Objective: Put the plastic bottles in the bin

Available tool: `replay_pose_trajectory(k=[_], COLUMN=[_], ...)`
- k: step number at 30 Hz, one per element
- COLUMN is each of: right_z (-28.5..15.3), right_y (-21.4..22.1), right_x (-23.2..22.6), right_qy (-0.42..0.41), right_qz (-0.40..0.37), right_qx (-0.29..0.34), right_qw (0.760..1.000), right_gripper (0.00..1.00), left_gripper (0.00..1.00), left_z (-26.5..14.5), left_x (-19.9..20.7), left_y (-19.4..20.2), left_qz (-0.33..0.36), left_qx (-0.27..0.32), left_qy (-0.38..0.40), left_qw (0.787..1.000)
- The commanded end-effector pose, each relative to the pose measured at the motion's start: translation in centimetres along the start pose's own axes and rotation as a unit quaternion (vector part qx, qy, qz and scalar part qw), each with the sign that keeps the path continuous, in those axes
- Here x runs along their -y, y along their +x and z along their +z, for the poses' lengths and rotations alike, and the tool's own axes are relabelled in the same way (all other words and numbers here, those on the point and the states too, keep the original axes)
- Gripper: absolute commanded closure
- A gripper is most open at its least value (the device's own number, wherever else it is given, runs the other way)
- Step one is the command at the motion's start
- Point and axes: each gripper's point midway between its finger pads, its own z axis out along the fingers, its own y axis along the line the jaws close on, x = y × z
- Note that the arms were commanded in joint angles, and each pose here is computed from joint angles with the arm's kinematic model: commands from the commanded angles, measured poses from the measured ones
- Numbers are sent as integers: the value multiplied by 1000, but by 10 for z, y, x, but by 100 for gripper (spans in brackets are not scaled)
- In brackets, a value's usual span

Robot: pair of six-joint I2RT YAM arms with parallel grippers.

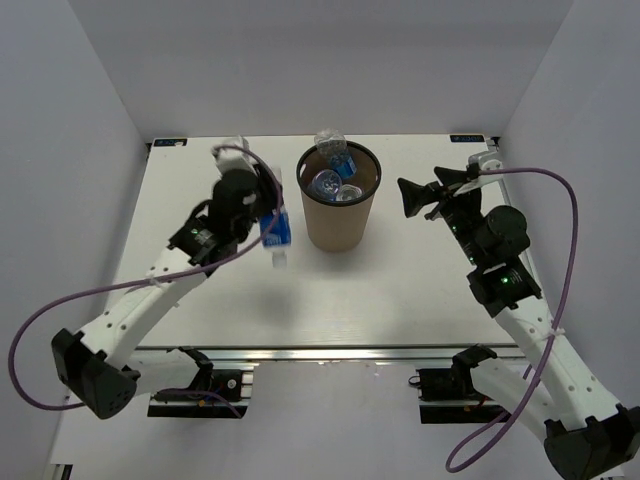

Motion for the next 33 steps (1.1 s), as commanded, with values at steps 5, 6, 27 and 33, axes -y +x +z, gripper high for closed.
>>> replay_pose_trajectory(k=[5,6,27,33], right_z=[-16,-17,-28,-25], right_y=[-16,-17,-14,-8], right_x=[24,27,65,65], right_qy=[66,74,169,166], right_qz=[-26,-29,-80,-82], right_qx=[29,29,15,4], right_qw=[997,996,982,983], right_gripper=[11,11,10,10], left_gripper=[79,77,64,62], left_z=[-71,-90,68,74], left_x=[73,99,238,215], left_y=[-231,-266,-190,-156], left_qz=[-81,-85,62,53], left_qx=[333,361,327,303], left_qy=[77,119,291,280], left_qw=[936,921,897,909])
